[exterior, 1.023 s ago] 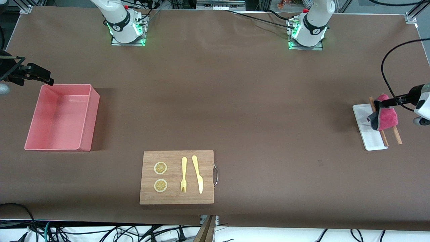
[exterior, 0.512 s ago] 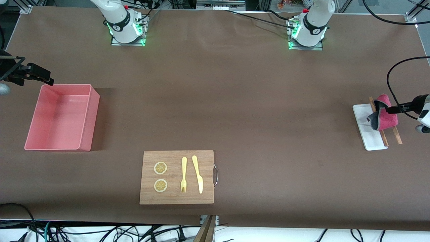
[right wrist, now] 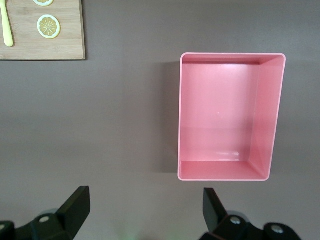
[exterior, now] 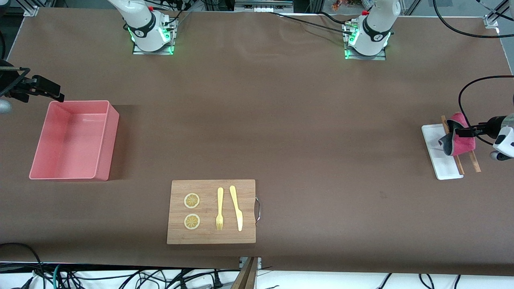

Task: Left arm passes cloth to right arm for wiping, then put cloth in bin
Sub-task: 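Lower the left gripper onto the pink cloth and close it, then lift the pink cloth off the wooden rack with the left gripper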

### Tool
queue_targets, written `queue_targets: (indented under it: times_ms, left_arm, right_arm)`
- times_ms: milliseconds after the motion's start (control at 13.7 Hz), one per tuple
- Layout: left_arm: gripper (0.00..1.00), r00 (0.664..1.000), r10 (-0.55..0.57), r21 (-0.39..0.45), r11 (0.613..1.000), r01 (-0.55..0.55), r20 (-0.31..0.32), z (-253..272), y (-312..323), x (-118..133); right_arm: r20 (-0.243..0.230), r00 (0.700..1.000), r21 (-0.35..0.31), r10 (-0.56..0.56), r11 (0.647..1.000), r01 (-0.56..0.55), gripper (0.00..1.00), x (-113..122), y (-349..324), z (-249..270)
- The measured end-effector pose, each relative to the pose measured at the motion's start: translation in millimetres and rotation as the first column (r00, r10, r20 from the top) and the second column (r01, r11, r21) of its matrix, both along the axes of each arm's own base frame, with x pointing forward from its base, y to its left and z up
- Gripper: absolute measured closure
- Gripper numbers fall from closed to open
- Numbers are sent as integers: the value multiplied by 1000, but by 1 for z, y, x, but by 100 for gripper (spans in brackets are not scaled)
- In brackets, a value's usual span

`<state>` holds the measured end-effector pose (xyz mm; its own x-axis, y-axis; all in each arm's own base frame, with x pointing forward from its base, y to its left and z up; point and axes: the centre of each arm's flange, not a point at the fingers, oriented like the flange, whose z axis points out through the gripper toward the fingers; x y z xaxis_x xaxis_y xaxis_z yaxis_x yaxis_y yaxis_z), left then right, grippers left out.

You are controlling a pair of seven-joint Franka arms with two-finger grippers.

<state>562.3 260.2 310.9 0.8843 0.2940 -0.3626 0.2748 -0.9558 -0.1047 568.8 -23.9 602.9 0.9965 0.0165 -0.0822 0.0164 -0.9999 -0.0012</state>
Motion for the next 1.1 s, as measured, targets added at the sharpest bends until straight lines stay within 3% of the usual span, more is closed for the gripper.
queue_targets:
  times_ms: [219, 292, 365, 512, 877, 1023, 1096]
  left_arm:
    - [52, 1000, 7, -13, 1000, -7, -25, -2, -1, -4]
    - [58, 1000, 13, -22, 1000, -14, -24, -2, -2, -4]
    - [58, 1000, 17, -29, 999, -18, -23, -2, -3, -4]
    - [70, 1000, 19, -32, 999, -20, -22, -2, -3, -4]
    - [82, 1000, 22, -32, 999, -22, -23, -2, -2, -4]
    - [96, 999, 24, -33, 999, -25, -24, -2, -1, -5]
    - [97, 999, 25, -34, 999, -26, -29, -2, 0, -6]
  right_arm:
    - [0, 1000, 0, 0, 1000, 0, 0, 0, 0, 0]
    - [0, 1000, 0, 0, 1000, 0, 0, 0, 0, 0]
    - [0, 1000, 0, 0, 1000, 0, 0, 0, 0, 0]
    - [0, 1000, 0, 0, 1000, 0, 0, 0, 0, 0]
    - [1, 1000, 0, 0, 1000, 0, 0, 0, 0, 0]
    - [1, 1000, 0, 0, 1000, 0, 0, 0, 0, 0]
    - [1, 1000, 0, 0, 1000, 0, 0, 0, 0, 0]
